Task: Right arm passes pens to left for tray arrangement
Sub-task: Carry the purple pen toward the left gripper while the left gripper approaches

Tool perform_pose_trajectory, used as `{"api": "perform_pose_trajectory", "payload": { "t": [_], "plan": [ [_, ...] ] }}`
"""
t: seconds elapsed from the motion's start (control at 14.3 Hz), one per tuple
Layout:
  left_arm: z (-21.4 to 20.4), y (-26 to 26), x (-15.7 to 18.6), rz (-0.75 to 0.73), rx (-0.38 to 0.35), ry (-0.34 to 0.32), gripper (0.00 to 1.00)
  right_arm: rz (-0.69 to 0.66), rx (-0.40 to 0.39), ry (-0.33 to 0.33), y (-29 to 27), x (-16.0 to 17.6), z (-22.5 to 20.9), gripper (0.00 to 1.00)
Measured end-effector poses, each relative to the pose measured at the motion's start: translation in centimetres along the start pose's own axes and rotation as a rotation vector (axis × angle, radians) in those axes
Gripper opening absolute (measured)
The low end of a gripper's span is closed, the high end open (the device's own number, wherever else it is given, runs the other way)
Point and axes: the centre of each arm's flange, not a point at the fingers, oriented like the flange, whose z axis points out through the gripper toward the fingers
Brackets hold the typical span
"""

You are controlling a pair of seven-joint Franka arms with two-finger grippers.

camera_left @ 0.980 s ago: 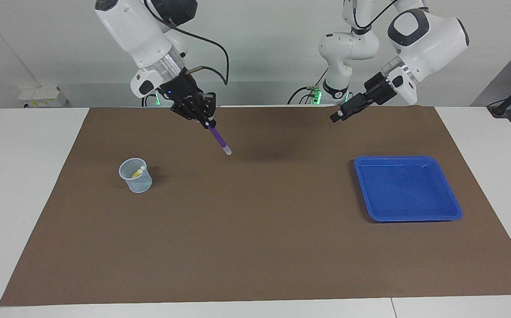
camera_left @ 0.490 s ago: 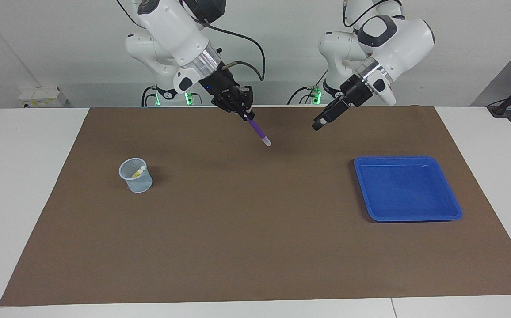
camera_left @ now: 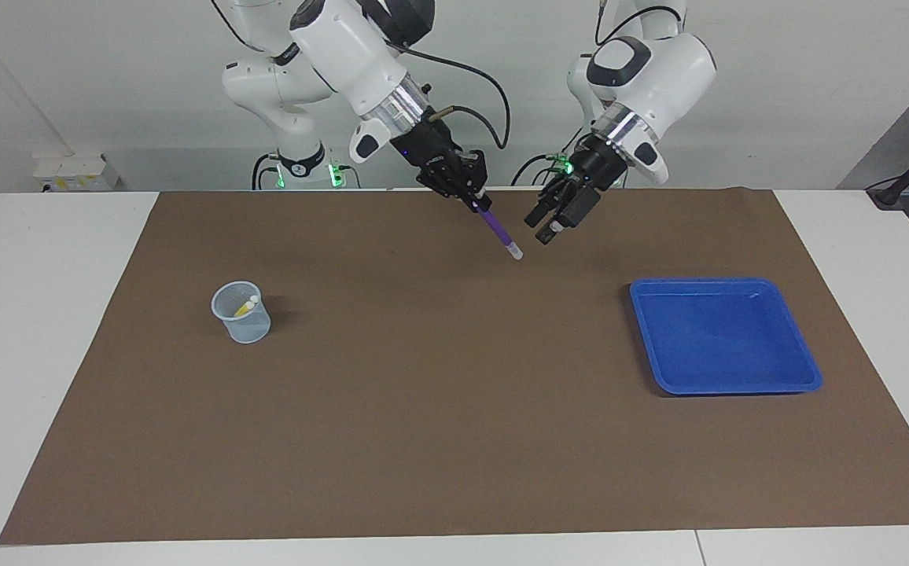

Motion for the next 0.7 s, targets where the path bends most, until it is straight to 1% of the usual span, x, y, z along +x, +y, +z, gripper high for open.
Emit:
{"api": "perform_pose_trajectory", "payload": {
  "t": [0.14,0.28,0.35,0.42,0.63,0.7],
  "plan": [
    [0.5,-0.6,-0.5,-0.042,-0.007,0.006,0.98,0.007,0.008,-0.002,0.1,-0.1,0.3,0.18],
    [0.6,-0.8,-0.8,-0.073,-0.011,0.005,1.0,0.008,0.01,0.001,0.1,-0.1,0.2,0.18],
    [0.6,-0.8,-0.8,-0.087,-0.012,0.005,0.93,0.008,0.01,0.001,0.1,-0.1,0.2,0.18],
    [0.6,-0.8,-0.8,-0.1,-0.013,0.005,0.9,0.008,0.01,0.001,0.1,-0.1,0.2,0.18],
    [0.7,-0.9,-1.3,-0.137,-0.013,0.002,0.9,0.008,0.01,0.001,0.1,-0.1,0.3,0.18],
    [0.7,-1.0,-1.4,-0.15,-0.023,0.006,0.9,0.008,0.01,0.002,0.1,-0.1,0.3,0.18]
  ]
}}
